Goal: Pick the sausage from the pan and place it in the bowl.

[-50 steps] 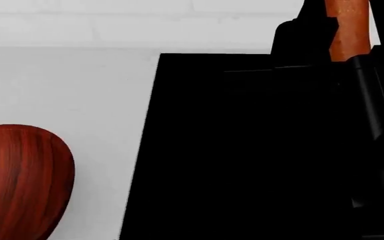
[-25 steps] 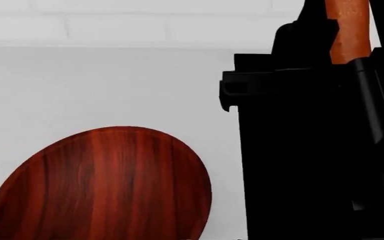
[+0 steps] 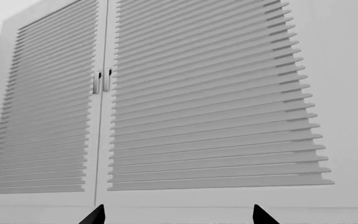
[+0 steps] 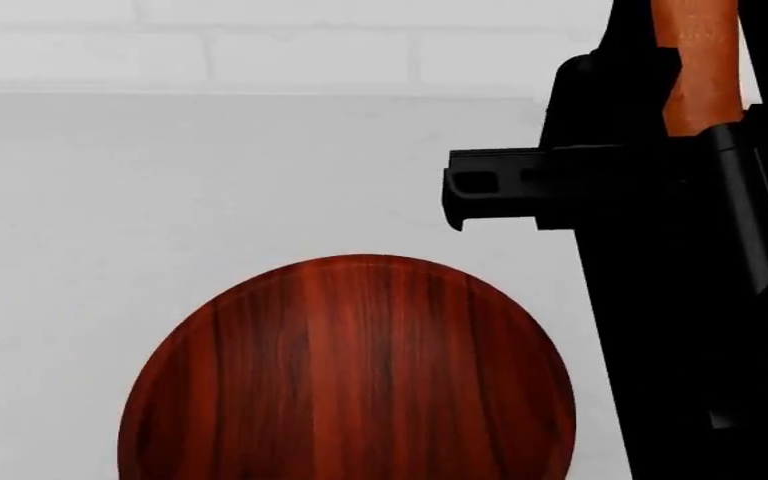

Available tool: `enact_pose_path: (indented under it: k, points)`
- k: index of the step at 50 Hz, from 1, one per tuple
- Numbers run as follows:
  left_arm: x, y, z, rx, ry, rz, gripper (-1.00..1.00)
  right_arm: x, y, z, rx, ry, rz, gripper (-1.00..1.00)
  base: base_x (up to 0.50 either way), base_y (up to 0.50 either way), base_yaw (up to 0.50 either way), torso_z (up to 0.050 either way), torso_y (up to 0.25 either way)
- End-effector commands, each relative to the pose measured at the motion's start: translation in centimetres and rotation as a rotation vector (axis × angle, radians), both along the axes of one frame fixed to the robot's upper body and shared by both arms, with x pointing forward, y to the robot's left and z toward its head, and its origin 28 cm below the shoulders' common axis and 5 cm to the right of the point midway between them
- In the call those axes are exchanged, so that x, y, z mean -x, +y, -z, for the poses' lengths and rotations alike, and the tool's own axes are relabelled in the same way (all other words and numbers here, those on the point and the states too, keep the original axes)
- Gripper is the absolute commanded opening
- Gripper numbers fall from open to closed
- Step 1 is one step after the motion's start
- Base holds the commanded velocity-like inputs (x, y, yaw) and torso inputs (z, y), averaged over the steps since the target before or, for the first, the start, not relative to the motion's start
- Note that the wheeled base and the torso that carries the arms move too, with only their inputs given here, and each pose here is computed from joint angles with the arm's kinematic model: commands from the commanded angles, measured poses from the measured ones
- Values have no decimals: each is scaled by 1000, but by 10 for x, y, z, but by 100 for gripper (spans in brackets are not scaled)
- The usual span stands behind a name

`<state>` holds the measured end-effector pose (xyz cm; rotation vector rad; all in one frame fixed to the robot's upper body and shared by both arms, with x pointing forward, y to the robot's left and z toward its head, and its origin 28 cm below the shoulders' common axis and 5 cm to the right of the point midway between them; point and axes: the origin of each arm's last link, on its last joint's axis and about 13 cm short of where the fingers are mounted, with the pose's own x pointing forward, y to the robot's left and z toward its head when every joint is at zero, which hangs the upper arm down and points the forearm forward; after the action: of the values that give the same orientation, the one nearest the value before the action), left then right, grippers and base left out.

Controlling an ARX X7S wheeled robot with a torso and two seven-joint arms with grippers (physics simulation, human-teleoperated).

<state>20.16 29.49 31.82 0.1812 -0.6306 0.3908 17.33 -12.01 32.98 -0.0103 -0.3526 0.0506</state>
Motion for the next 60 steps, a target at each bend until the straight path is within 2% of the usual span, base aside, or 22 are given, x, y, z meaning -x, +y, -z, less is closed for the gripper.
enact_pose_path:
  k: [1, 6, 13, 26, 31, 43, 55, 60]
  points:
    - [-3, 2, -1, 13, -21, 1, 100, -1, 3, -5, 68, -52, 24, -100, 0, 0, 0, 0, 0]
    - [-3, 3, 0, 18, -19, 0, 100, 2, 8, -14, 60, -17, -12, -100, 0, 0, 0, 0, 0]
    - [-4, 5, 3, 24, -16, -5, 100, 1, 19, -27, 138, 32, -26, -100, 0, 0, 0, 0, 0]
    - [-7, 5, 7, 36, -9, -7, 100, -19, 31, -38, 197, 268, -85, -100, 0, 0, 0, 0, 0]
    - [-10, 4, 8, 39, -5, -6, 100, -24, 29, -34, 279, 389, -96, -100, 0, 0, 0, 0, 0]
    - [-15, 0, 8, 40, 1, 6, 100, -29, 28, -23, 385, 586, -146, -100, 0, 0, 0, 0, 1]
    - [-15, 0, 11, 45, 6, 2, 100, -25, 29, -9, 482, 654, -154, -100, 0, 0, 0, 0, 0]
    - [-14, 1, 10, 43, 6, 0, 100, -20, 29, -6, 464, 677, -192, -100, 0, 0, 0, 0, 0]
